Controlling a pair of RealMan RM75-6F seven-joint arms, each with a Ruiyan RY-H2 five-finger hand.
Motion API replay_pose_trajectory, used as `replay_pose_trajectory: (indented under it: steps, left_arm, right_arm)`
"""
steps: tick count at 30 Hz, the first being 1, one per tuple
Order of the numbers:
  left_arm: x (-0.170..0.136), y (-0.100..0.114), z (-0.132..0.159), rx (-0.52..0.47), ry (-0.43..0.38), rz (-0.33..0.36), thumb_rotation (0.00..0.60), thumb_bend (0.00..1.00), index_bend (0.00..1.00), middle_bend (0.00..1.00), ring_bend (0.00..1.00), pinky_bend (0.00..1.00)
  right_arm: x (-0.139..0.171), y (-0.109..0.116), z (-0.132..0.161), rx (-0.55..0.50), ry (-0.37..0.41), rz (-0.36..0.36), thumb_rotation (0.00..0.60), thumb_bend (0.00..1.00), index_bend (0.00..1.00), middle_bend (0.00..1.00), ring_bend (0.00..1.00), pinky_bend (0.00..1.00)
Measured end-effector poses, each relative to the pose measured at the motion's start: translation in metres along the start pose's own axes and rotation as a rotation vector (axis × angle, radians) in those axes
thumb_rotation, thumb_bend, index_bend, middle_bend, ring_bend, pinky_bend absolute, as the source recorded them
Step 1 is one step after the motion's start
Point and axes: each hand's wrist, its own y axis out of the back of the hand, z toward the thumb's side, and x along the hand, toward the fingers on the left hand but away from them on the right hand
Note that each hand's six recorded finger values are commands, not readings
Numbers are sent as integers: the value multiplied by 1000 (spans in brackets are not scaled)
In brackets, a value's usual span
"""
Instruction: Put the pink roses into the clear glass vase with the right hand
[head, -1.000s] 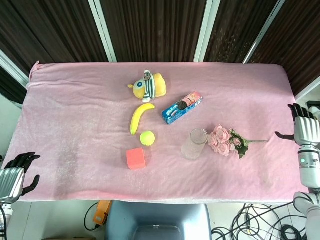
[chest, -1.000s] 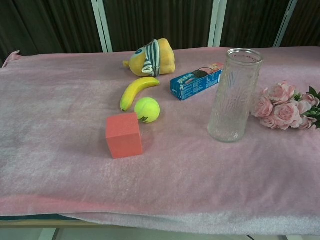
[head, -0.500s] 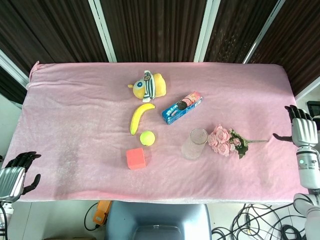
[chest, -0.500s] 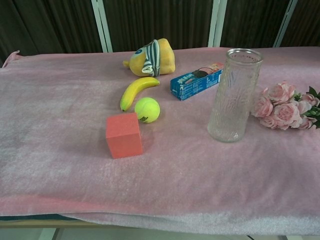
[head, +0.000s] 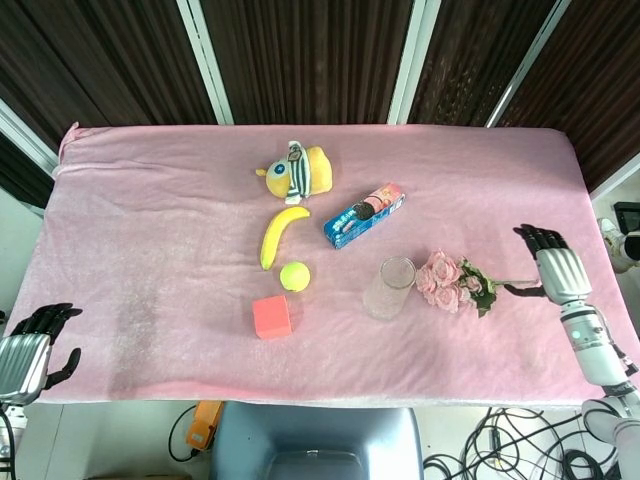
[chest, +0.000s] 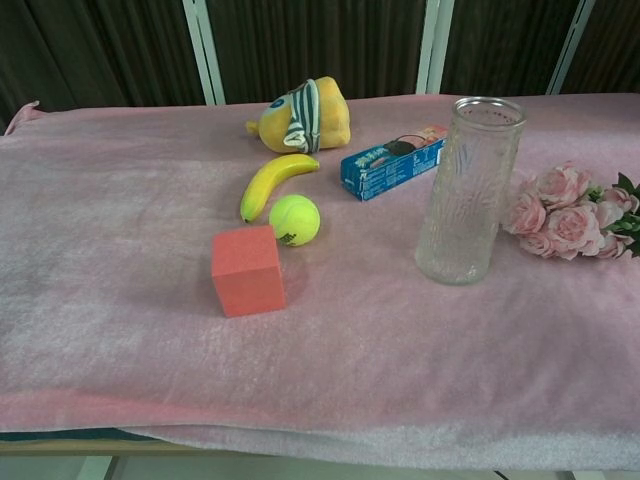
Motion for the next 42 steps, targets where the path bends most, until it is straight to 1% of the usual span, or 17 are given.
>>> replay_pose_trajectory:
  steps: [3, 8, 14, 18, 21, 23, 24, 25, 27, 28, 30, 32, 34, 37, 40, 42]
  left_arm:
    - [0, 0, 0, -1, 0, 2, 600, 387, 254, 196, 145, 277]
    - [-1, 1, 0, -2, -2, 2, 600, 386, 254, 196, 145, 277]
    - [-1, 0, 2, 0, -9, -1, 600, 387, 254, 196, 146, 277]
    - [-1, -1, 3, 3, -13, -2, 600, 387, 254, 196, 145, 277]
    - [-1, -1, 3, 5, -15, -5, 600, 388, 254, 196, 145, 277]
    - [-1, -1, 3, 7, -16, -3, 600, 388, 254, 196, 145, 277]
    - [-1, -1, 3, 7, -16, -1, 600, 387, 254, 196, 145, 277]
    - [-1, 0, 3, 7, -16, 1, 600, 387, 254, 197, 146, 277]
    - [-1, 1, 3, 4, -14, 6, 600, 387, 254, 197, 146, 277]
    - [-2, 1, 2, 2, -13, 8, 600, 387, 254, 197, 145, 277]
    - [-2, 2, 1, 0, -10, 13, 600, 387, 255, 196, 145, 277]
    - [-3, 3, 0, -4, -8, 16, 600, 388, 255, 196, 145, 277]
    - [-3, 4, 0, -6, -7, 19, 600, 388, 255, 197, 145, 277]
    - [-4, 5, -1, -10, -8, 22, 600, 387, 255, 197, 145, 277]
    - [-4, 6, -1, -12, -10, 22, 600, 387, 255, 196, 145, 277]
    - [-4, 6, 0, -13, -12, 21, 600, 387, 255, 196, 145, 277]
  right_arm:
    - [0, -8, 16, -7, 54, 35, 600, 179, 241, 210, 159, 235]
    - [1, -19, 35, 0, 112, 75, 600, 179, 239, 210, 159, 234]
    - [-6, -28, 51, -4, 139, 108, 600, 179, 240, 210, 162, 251]
    - [-14, -38, 62, -7, 148, 141, 600, 178, 244, 210, 198, 320]
    - [-21, -47, 74, -4, 162, 157, 600, 179, 269, 229, 260, 379]
    - [-24, -52, 81, -6, 169, 160, 600, 179, 318, 265, 325, 440]
    - [-26, -53, 83, -8, 171, 158, 600, 179, 361, 303, 379, 491]
    - [-27, -54, 86, -10, 173, 152, 600, 179, 406, 349, 432, 541]
    - [-29, -54, 90, -17, 177, 127, 600, 191, 545, 478, 563, 659]
    - [-29, -53, 92, -19, 179, 112, 600, 207, 592, 517, 600, 690]
    - [-30, -51, 93, -16, 178, 76, 600, 295, 707, 609, 682, 758]
    - [-30, -49, 91, -2, 168, 46, 600, 369, 788, 657, 722, 791]
    - [-30, -48, 87, 17, 151, 26, 600, 399, 829, 675, 734, 801]
    - [-27, -45, 74, 50, 110, -2, 600, 406, 836, 680, 734, 802]
    - [-23, -36, 63, 76, 73, -49, 600, 408, 837, 681, 734, 802]
    - [-21, -27, 57, 89, 53, -96, 600, 408, 840, 681, 734, 802]
